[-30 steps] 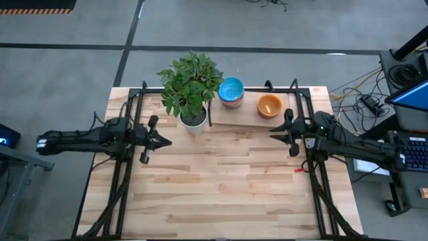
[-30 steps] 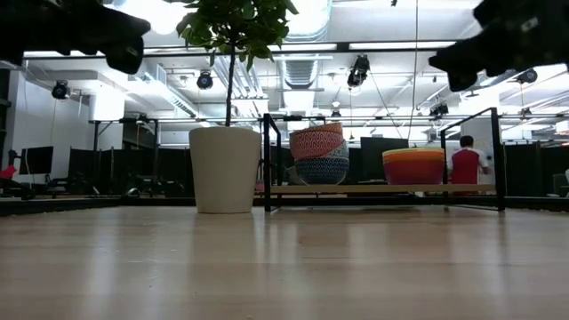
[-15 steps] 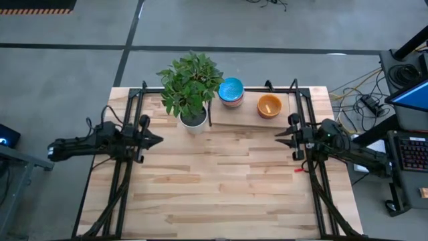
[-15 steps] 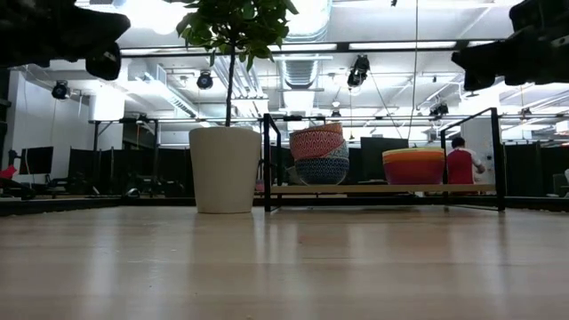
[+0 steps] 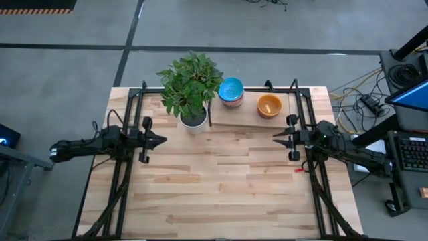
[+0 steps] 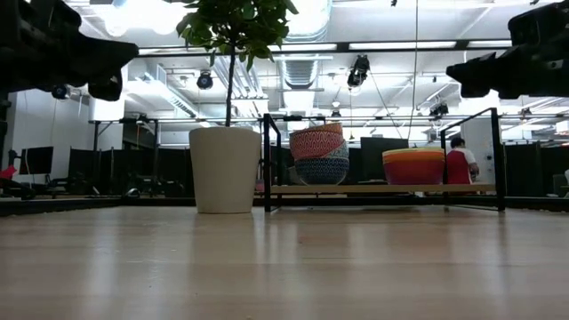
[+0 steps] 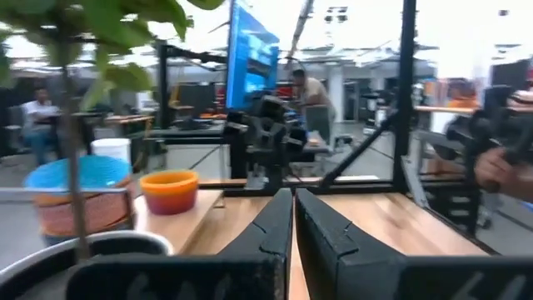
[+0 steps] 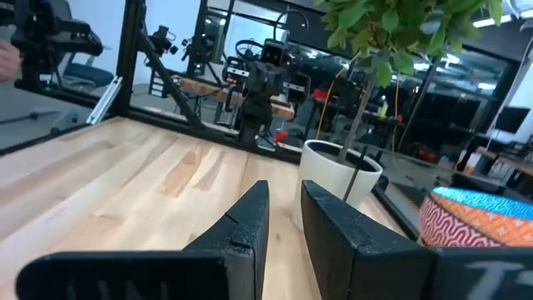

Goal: Place and stack bowls onto a shelf
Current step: Return to Home Position

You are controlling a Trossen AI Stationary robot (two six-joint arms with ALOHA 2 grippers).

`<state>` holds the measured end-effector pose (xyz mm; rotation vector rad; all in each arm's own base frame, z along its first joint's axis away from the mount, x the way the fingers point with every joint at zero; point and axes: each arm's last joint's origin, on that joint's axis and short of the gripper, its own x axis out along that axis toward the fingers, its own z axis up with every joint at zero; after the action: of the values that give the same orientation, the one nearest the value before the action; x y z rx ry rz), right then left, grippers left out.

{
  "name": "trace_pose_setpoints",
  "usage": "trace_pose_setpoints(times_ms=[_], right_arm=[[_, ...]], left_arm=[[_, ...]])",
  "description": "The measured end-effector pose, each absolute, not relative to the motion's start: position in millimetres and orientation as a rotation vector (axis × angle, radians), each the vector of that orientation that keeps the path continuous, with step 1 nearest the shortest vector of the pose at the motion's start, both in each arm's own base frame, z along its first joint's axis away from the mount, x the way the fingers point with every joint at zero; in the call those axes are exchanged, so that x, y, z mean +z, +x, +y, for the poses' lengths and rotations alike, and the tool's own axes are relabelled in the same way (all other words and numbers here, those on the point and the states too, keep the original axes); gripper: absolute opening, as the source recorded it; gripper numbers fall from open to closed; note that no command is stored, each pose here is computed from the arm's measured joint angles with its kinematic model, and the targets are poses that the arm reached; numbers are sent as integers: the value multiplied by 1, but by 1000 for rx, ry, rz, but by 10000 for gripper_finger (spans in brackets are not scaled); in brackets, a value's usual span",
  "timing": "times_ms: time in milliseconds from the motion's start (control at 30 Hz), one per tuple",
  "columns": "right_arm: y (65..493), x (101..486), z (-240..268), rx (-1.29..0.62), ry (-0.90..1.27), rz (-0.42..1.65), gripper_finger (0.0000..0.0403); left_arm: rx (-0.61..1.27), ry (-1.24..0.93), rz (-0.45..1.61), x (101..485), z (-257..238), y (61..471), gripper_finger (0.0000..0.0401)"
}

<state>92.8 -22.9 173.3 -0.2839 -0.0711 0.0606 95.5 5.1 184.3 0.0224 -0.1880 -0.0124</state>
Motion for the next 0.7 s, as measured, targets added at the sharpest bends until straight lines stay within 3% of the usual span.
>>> trace_pose_setpoints(times_ms=[233,700], right_arm=[[95,170,-24,67,-300,-36,63],[99,164,-25,72,36,41,63]], left_arm=[[15,-34,-167,182,6,96,0],[12,-128,-104,177,6,100,0]])
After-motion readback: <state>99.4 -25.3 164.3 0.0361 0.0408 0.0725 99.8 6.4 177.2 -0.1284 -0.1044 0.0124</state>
